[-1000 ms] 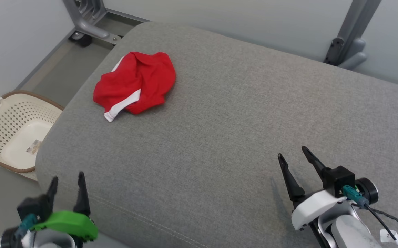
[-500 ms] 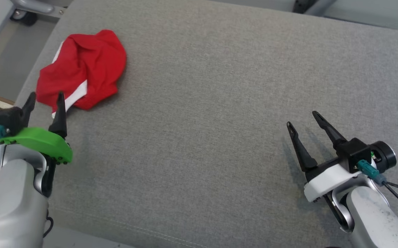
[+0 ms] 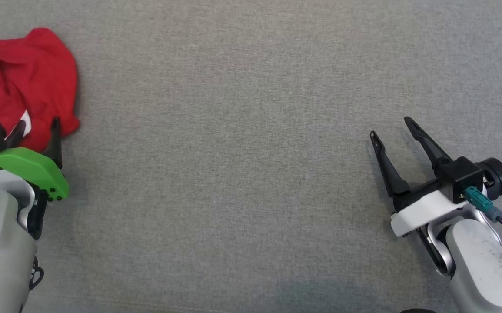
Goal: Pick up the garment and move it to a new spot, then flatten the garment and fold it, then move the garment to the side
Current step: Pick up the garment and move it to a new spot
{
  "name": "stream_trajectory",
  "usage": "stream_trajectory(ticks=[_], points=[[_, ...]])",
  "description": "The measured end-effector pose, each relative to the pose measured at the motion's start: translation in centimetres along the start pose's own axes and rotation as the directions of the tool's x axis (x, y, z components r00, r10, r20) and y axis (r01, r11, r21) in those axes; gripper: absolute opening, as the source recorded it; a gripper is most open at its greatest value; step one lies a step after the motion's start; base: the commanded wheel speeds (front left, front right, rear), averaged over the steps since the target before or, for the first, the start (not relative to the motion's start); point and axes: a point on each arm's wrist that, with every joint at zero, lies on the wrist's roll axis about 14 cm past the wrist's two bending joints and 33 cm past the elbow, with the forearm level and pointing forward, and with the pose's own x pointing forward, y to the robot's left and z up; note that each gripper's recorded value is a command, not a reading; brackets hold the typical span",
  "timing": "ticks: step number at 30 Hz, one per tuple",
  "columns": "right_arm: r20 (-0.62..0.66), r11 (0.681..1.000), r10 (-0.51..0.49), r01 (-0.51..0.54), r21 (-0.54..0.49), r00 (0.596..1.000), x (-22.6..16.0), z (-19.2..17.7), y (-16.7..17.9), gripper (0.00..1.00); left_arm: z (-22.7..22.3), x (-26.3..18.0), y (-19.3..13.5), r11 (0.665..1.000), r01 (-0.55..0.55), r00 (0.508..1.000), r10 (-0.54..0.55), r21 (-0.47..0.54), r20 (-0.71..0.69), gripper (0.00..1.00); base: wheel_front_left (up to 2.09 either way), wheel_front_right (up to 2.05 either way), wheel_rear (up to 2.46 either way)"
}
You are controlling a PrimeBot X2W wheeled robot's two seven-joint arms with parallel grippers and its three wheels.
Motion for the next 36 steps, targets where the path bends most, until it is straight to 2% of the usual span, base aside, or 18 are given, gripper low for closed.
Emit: stream_trajectory(ticks=[7,8,9,17,23,26,29,31,34,36], points=[[-0.039,0.999,-0.052,0.052,0.006,0.998,-1.1,-1.5,-1.7,1.0,-2.9,1.6,0.2,0.998,-0.067,0.993,0.066,-0.008,-0.095,1.0,0.0,0.0,0.0],[-0.042,0.998,-0.056,0.057,0.007,0.998,-1.2,-1.6,-1.9,1.0,-3.1,1.8,0.1,0.997,-0.071,0.993,0.069,-0.016,-0.101,0.12,0.0,0.0,0.0],[-0.044,0.998,-0.061,0.062,0.009,0.997,-1.3,-1.7,-1.9,1.0,-3.5,1.8,0.1,0.997,-0.074,0.991,0.072,-0.013,-0.117,0.0,0.0,0.0,0.0],[-0.006,0.995,-0.094,0.095,0.042,0.996,-1.7,0.1,-1.6,1.0,-1.5,1.8,-1.9,1.0,0.0,0.999,0.001,0.018,-0.055,0.0,0.0,0.0,0.0],[0.024,0.99,-0.117,0.114,0.088,0.993,-2.6,1.7,-0.5,1.0,4.1,1.7,-5.8,0.992,0.116,0.988,-0.119,0.039,0.098,0.0,0.0,0.0,0.0],[0.047,0.986,-0.139,0.133,0.104,0.989,-3.1,2.8,-0.5,1.0,7.2,1.2,-9.7,0.975,0.215,0.956,-0.221,0.051,0.191,0.0,0.0,0.0,0.0],[0.05,0.979,-0.174,0.167,0.118,0.984,-4.3,3.2,-0.8,1.0,8.8,0.1,-14.8,0.939,0.338,0.905,-0.342,0.059,0.253,0.0,0.0,0.0,0.0],[0.053,0.973,-0.203,0.196,0.119,0.978,-5.1,3.4,-1.4,1.0,8.8,-0.9,-18.6,0.903,0.425,0.865,-0.426,0.064,0.267,0.0,0.0,0.0,0.0],[0.054,0.963,-0.248,0.24,0.122,0.967,-6.5,3.7,-2.4,1.0,9.1,-2.9,-24.1,0.834,0.548,0.788,-0.543,0.073,0.289,0.0,0.0,0.0,0.0],[0.056,0.955,-0.276,0.268,0.126,0.959,-7.4,3.9,-2.9,1.0,9.1,-4.5,-27.8,0.775,0.625,0.728,-0.621,0.09,0.292,0.0,0.0,0.0,0.0]])
